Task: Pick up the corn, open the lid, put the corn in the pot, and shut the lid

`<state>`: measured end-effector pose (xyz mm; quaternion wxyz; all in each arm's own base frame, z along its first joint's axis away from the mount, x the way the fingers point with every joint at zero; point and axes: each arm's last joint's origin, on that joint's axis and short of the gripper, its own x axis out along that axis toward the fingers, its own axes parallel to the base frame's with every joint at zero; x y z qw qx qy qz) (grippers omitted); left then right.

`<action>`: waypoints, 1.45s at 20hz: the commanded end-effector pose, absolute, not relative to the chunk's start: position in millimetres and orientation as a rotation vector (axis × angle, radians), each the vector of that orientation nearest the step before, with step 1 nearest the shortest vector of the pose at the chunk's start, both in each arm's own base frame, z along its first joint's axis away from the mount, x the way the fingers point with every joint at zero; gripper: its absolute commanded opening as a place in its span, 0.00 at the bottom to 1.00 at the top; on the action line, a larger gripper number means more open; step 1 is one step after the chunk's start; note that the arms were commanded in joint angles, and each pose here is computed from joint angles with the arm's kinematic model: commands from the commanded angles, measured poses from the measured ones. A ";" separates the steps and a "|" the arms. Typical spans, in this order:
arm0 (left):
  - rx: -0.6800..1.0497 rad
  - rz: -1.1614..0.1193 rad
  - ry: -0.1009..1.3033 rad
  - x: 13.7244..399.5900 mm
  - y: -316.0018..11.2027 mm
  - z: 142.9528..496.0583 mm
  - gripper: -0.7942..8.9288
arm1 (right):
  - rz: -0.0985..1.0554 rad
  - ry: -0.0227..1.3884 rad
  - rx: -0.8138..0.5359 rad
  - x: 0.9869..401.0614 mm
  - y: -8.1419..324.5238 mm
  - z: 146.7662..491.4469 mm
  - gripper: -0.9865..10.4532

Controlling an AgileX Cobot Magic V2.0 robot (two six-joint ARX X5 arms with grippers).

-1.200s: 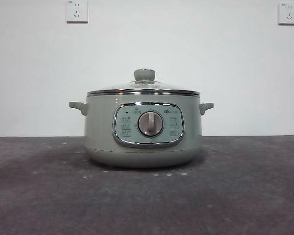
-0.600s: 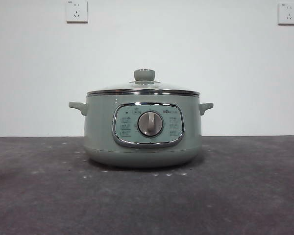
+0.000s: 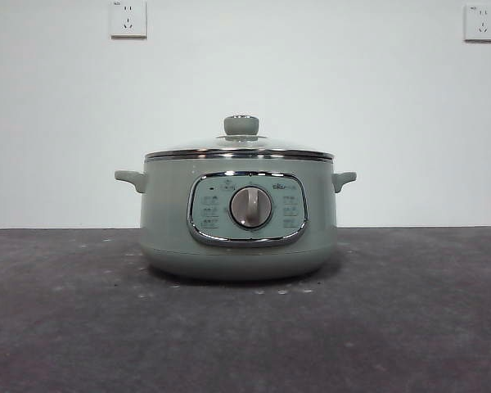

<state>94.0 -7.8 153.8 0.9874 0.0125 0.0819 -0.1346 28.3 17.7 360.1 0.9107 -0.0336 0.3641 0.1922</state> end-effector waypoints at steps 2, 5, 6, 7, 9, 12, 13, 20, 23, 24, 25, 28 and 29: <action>0.012 -0.268 0.161 94.6 -7.6 151.8 0.08 | 0.386 0.779 -0.078 27.3 16.8 356.5 0.09; 0.011 -0.265 0.166 94.9 -7.6 151.4 0.08 | 0.386 0.779 -0.078 27.3 16.8 356.5 0.09; 0.011 -0.265 0.168 95.0 -7.6 151.3 0.08 | 0.386 0.779 -0.078 27.3 16.8 356.5 0.09; 0.011 -0.265 0.170 95.1 -7.5 151.1 0.08 | 0.386 0.779 -0.078 27.3 16.8 356.5 0.09; 0.011 -0.265 0.172 95.2 -7.6 150.9 0.08 | 0.386 0.779 -0.078 27.3 16.8 356.5 0.09; 0.010 -0.265 0.175 95.3 -7.5 150.8 0.08 | 0.386 0.779 -0.078 27.3 16.8 356.5 0.09; 0.010 -0.265 0.176 95.4 -7.6 150.7 0.08 | 0.387 0.779 -0.078 27.3 16.8 356.5 0.09; 0.010 -0.265 0.176 95.4 -7.5 150.7 0.08 | 0.180 0.483 -0.074 36.4 10.7 368.6 0.09; 0.010 -0.265 0.176 95.4 -7.5 150.7 0.08 | 0.181 0.232 -0.071 44.1 10.1 361.2 0.09; 0.010 -0.265 0.176 95.4 -7.6 150.7 0.08 | 0.165 0.165 -0.079 49.0 9.9 351.7 0.09; 0.010 -0.265 0.177 95.4 -7.5 150.6 0.08 | 0.147 0.111 -0.075 54.7 9.6 338.7 0.09; 0.010 -0.265 0.178 95.5 -7.6 150.5 0.08 | 0.103 0.021 -0.057 74.5 8.3 286.4 0.09; 0.010 -0.265 0.178 95.5 -7.5 150.5 0.08 | 0.091 0.012 -0.054 80.0 8.0 267.1 0.09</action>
